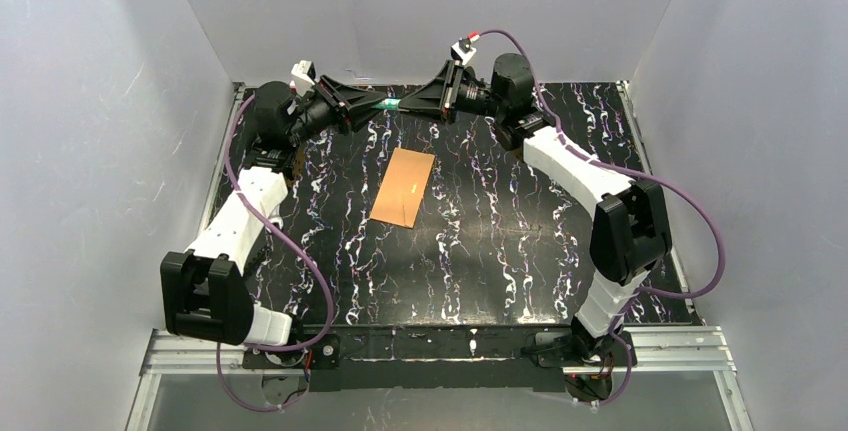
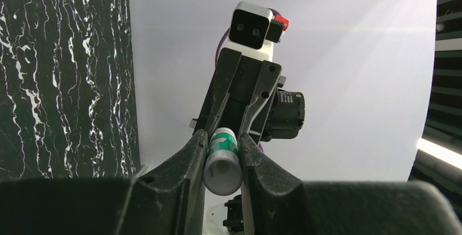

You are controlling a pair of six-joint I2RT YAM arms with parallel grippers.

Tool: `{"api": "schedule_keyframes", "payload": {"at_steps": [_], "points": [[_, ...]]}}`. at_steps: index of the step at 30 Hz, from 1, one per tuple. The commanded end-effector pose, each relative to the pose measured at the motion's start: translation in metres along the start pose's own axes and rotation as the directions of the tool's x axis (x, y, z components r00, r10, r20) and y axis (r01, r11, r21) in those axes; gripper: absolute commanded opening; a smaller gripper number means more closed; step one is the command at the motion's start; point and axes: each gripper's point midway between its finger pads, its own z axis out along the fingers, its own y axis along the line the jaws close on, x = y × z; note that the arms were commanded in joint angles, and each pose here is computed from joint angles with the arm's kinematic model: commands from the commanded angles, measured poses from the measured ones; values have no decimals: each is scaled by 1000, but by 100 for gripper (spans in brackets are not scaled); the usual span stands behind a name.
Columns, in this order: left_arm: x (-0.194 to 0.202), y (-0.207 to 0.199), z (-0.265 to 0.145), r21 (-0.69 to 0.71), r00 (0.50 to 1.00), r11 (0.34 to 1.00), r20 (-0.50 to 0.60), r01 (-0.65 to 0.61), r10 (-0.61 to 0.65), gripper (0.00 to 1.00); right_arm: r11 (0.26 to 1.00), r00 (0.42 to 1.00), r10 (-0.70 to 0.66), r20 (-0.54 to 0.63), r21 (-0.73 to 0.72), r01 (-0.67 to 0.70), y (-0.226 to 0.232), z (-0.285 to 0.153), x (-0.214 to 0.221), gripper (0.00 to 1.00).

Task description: Place the letter into the envelope and seal it

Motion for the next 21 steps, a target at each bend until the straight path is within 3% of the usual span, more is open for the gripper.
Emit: {"api": "schedule_keyframes", "payload": {"at_steps": [1, 6, 15, 21], "points": [[111, -7, 1, 68, 920, 996, -383, -56, 78, 0, 996, 995, -31, -99, -83, 23, 28, 34, 41, 1], [122, -13, 11, 94, 904, 994, -418, -61, 95, 0, 995, 993, -8, -117, -100, -3, 26, 41, 49, 1], [138, -20, 15, 149, 880, 989, -468, -4, 74, 0, 957, 999, 2, -43, -291, -15, 52, 39, 33, 1], [117, -23, 11, 169, 906, 985, -410, -39, 106, 0, 973, 999, -21, 38, -229, 29, 41, 13, 4, 1]]}}
